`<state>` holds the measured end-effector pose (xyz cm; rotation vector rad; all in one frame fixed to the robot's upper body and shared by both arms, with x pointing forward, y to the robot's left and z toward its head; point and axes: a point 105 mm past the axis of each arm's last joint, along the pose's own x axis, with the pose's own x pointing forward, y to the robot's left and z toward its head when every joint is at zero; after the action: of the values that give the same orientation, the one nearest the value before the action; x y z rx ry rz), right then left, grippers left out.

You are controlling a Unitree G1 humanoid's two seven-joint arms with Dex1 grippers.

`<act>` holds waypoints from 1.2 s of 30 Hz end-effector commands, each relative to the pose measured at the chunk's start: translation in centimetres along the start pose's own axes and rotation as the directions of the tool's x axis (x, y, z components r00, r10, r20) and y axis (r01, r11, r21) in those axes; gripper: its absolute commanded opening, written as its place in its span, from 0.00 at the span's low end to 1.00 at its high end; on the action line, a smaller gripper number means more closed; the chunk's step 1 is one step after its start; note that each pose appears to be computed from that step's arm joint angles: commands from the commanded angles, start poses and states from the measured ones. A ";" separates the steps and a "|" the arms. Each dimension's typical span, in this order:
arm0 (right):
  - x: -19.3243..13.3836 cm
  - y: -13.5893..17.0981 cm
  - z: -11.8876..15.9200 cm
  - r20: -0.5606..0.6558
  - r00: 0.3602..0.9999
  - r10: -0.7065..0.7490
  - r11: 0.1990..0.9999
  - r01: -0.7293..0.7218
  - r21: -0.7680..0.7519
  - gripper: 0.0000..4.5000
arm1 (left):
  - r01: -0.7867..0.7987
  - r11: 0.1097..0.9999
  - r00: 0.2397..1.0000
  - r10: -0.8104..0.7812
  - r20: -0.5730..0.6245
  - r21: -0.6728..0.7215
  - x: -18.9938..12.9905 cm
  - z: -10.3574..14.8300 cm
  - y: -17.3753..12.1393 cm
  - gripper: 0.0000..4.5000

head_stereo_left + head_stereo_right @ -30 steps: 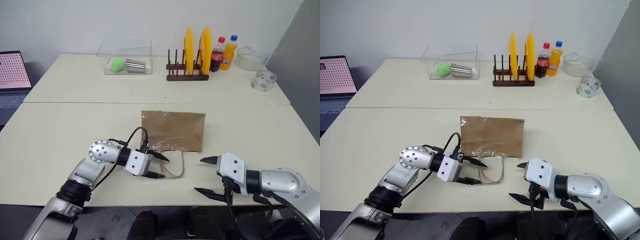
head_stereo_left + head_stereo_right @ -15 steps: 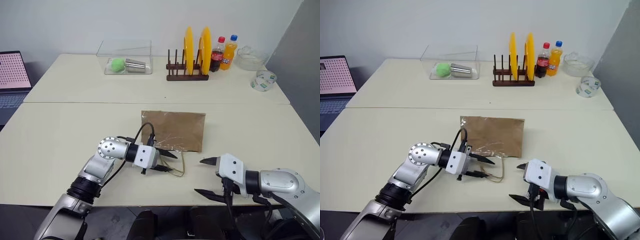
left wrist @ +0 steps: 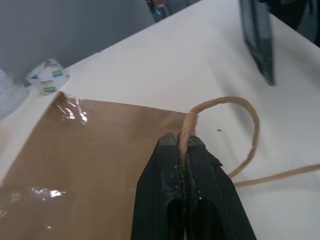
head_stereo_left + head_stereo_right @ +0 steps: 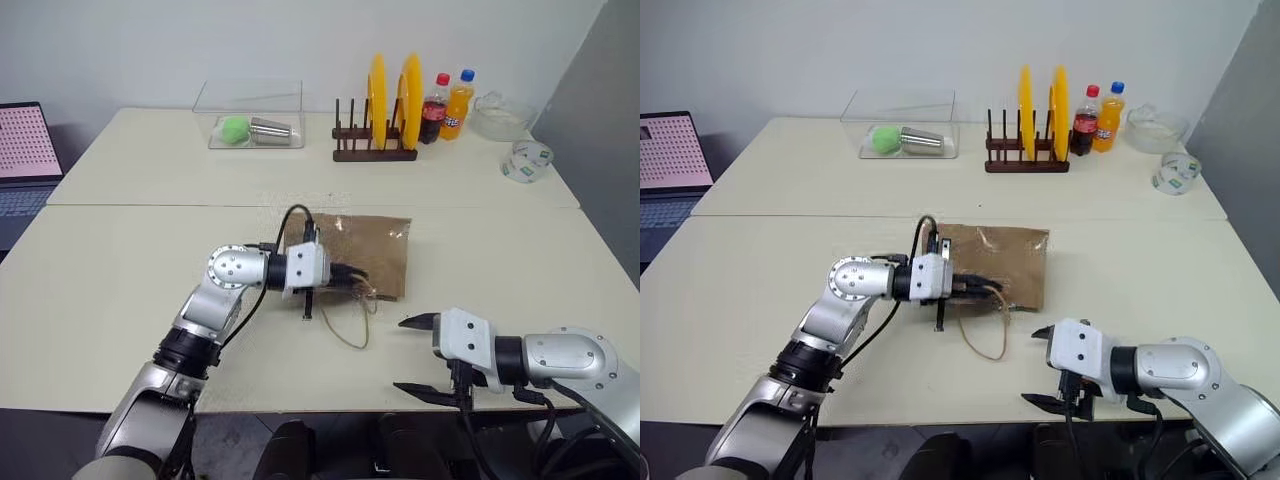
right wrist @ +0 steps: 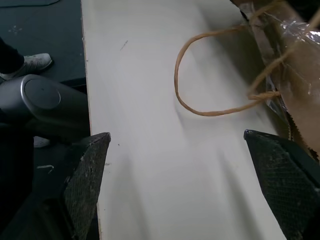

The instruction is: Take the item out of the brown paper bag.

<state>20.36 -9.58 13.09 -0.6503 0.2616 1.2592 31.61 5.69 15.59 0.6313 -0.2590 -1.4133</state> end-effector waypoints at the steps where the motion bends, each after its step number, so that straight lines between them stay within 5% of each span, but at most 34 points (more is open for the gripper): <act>1: 1.0 0.0 0.9 0.007 1.000 0.019 0.991 -0.018 -0.130 1.00 | -0.076 0.997 0.996 0.076 0.049 -0.006 -0.2 1.5 1.9 0.00; 12: 5.6 -2.0 1.2 -0.020 0.999 0.045 0.942 -0.049 -0.331 1.00 | -0.091 0.996 0.995 0.092 0.033 -0.018 -0.4 1.1 2.5 0.00; 16: 6.5 -2.7 0.5 -0.056 0.998 0.038 0.931 -0.056 -0.360 0.81 | -0.116 0.993 0.993 0.116 0.016 -0.015 -0.6 0.9 2.7 0.00; 26: 7.7 -1.7 -1.3 -0.112 0.992 0.064 0.934 -0.099 -0.342 0.02 | -0.288 0.955 0.958 0.287 -0.021 -0.068 -0.7 2.1 7.3 0.00; 36: 8.1 -0.9 -3.3 -0.210 0.973 0.096 0.917 -0.169 -0.362 0.01 | -0.434 0.898 0.901 0.432 -0.036 -0.077 -1.1 5.4 14.4 0.00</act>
<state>25.92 -5.32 8.42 -1.1053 0.1560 1.2881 40.09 4.83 24.24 0.4802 -0.1897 -1.0680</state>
